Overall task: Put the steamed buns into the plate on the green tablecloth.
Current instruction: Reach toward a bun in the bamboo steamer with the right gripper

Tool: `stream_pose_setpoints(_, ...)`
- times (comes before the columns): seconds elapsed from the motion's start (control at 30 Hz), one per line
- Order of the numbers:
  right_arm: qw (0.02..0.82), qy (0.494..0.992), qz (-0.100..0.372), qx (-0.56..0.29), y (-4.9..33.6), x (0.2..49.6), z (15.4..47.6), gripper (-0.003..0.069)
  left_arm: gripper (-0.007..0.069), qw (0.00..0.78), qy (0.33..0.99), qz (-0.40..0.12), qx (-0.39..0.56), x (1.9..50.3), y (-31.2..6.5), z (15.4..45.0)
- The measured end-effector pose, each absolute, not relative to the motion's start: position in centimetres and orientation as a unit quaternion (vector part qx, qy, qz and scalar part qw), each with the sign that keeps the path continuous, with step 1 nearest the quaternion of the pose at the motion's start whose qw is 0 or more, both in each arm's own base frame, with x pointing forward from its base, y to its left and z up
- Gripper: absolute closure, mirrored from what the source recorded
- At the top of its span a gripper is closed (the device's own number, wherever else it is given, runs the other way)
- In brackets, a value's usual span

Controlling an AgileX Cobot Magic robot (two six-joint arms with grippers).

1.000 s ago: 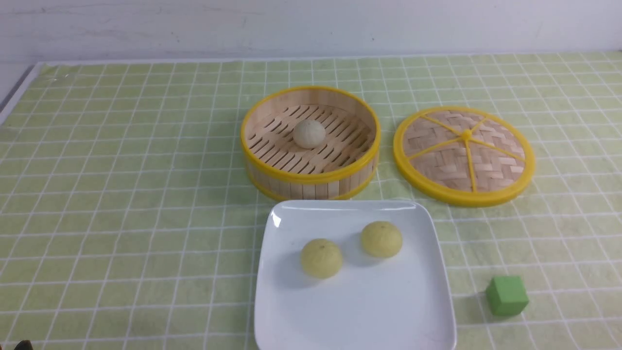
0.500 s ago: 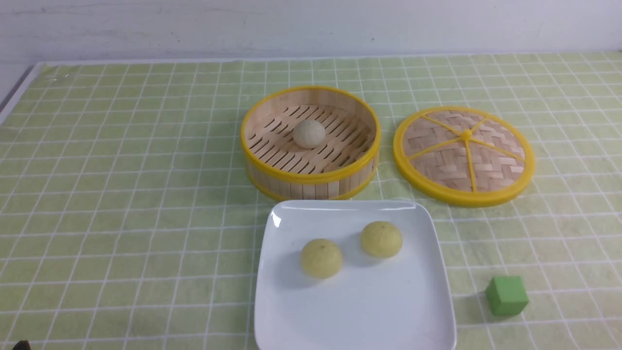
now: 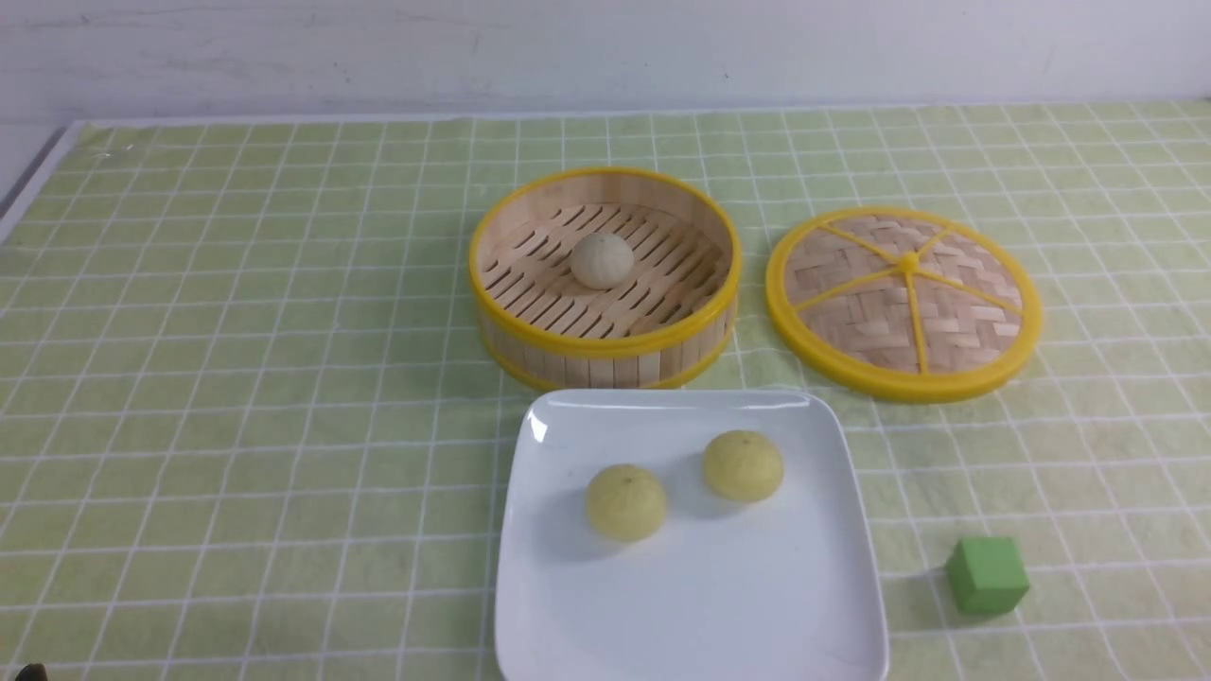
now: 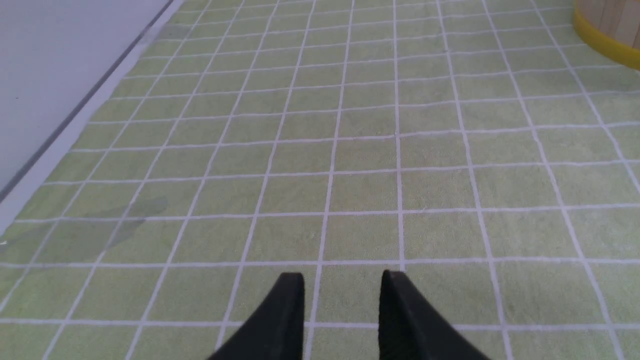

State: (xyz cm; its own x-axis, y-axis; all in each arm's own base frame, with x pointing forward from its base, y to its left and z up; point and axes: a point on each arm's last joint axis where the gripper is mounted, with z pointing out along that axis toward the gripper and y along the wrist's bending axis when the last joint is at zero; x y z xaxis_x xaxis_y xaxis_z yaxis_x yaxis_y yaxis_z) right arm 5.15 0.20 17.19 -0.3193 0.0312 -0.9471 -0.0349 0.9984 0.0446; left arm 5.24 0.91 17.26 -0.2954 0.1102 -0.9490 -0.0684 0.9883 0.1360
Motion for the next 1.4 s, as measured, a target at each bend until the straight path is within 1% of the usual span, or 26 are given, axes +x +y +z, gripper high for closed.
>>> stream_pose_setpoints(0.2,0.587,0.809,0.030,0.000,0.2,5.2,17.2,0.0416,0.0383,0.593,0.801,0.079,0.015,5.2,0.9,17.3)
stream_pose_setpoints(0.27,0.590,0.805,0.062,0.027,0.4,5.2,17.3,0.0416,0.0383,0.597,0.801,0.050,-0.011,5.3,0.8,17.3)
stream_pose_setpoints(0.3,0.589,0.801,0.090,0.052,0.5,5.2,17.3,0.0416,0.0383,0.600,0.799,0.023,-0.034,5.3,0.7,17.3)
stream_pose_setpoints(0.33,0.587,0.796,0.126,0.083,0.8,5.2,17.3,0.0416,0.0383,0.601,0.795,-0.023,-0.075,5.3,0.4,17.3)
stream_pose_setpoints(0.37,0.576,0.786,0.181,0.131,1.0,5.2,17.4,0.0416,0.0383,0.598,0.787,-0.082,-0.127,5.3,0.2,17.3)
stream_pose_setpoints(0.4,0.567,0.773,0.230,0.164,1.2,5.2,17.5,0.0416,0.0383,0.583,0.771,-0.163,-0.200,5.3,-0.2,17.4)
stream_pose_setpoints(0.43,0.555,0.763,0.265,0.199,1.4,5.2,17.6,0.0416,0.0383,0.563,0.750,-0.231,-0.260,5.3,-0.5,17.4)
stream_pose_setpoints(0.47,0.549,0.760,0.274,0.214,1.4,5.2,17.6,0.0416,0.0383,0.561,0.748,-0.235,-0.266,5.3,-0.5,17.4)
stream_pose_setpoints(0.5,0.533,0.747,0.311,0.246,1.6,5.2,17.7,0.0416,0.0383,0.525,0.712,-0.319,-0.340,5.3,-0.9,17.6)
stream_pose_setpoints(0.53,0.526,0.739,0.329,0.261,1.7,5.2,17.8,0.0416,0.0383,0.504,0.690,-0.359,-0.376,5.4,-1.1,17.7)
stream_pose_setpoints(0.6,0.523,0.728,0.347,0.277,1.7,5.2,17.9,0.0416,0.0383,0.479,0.657,-0.405,-0.418,5.4,-1.2,17.9)
stream_pose_setpoints(0.67,0.527,0.719,0.354,0.282,1.7,5.3,18.1,0.0416,0.0383,0.476,0.639,-0.422,-0.432,5.4,-1.2,18.1)
stream_pose_setpoints(0.8,0.547,0.715,0.348,0.259,1.7,5.2,19.4,0.0442,0.0394,0.495,0.614,-0.434,-0.436,5.5,-1.0,18.6)
stream_pose_setpoints(0.87,0.588,0.715,0.315,0.210,1.6,4.8,22.4,0.0505,0.0430,0.513,0.618,-0.425,-0.417,5.5,-0.9,19.3)
stream_pose_setpoints(0.9,0.587,0.720,0.308,0.206,1.6,4.9,22.4,0.0513,0.0435,0.516,0.619,-0.424,-0.413,5.5,-0.9,19.4)
stream_pose_setpoints(0.93,0.604,0.733,0.266,0.166,1.5,4.8,24.9,0.0574,0.0477,0.532,0.631,-0.412,-0.385,5.2,-1.1,20.7)
stream_pose_setpoints(0.97,0.593,0.763,0.219,0.136,1.3,5.1,26.4,0.0628,0.0523,0.550,0.650,-0.393,-0.347,4.9,-1.2,22.3)
stream_pose_setpoints(1.0,0.586,0.778,0.180,0.137,1.2,5.5,27.3,0.0648,0.0556,0.555,0.665,-0.377,-0.328,4.9,-1.3,23.0)
stream_pose_setpoints(1.03,0.561,0.805,0.159,0.113,1.0,6.1,27.9,0.0666,0.0582,0.553,0.686,-0.360,-0.307,4.8,-1.4,24.0)
stream_pose_setpoints(1.07,0.506,0.848,0.117,0.106,0.8,7.0,28.3,0.0673,0.0611,0.539,0.722,-0.328,-0.284,5.1,-1.6,24.6)
stream_pose_setpoints(1.13,0.419,0.897,0.090,0.106,0.8,8.7,28.3,0.0673,0.0623,0.491,0.783,-0.287,-0.253,5.7,-1.9,25.3)
stream_pose_setpoints(1.2,0.298,0.947,0.088,0.080,1.6,11.4,27.6,0.0673,0.0623,0.399,0.856,-0.243,-0.221,7.0,-2.2,25.3)
stream_pose_setpoints(1.23,0.287,0.951,0.090,0.075,1.7,11.6,27.5,0.0673,0.0623,0.393,0.860,-0.240,-0.219,7.2,-2.2,25.1)
stream_pose_setpoints(1.27,0.214,0.969,0.120,0.029,3.0,13.6,26.7,0.0671,0.0623,0.329,0.901,-0.213,-0.188,8.3,-2.3,24.9)
stream_pose_setpoints(1.3,0.185,0.972,0.145,-0.004,4.3,15.2,26.4,0.0664,0.0623,0.291,0.922,-0.198,-0.164,9.0,-2.4,24.8)
stream_pose_setpoints(1.4,0.133,0.966,0.204,-0.088,7.7,18.5,25.3,0.0624,0.0623,0.247,0.945,-0.180,-0.115,10.8,-2.5,24.6)
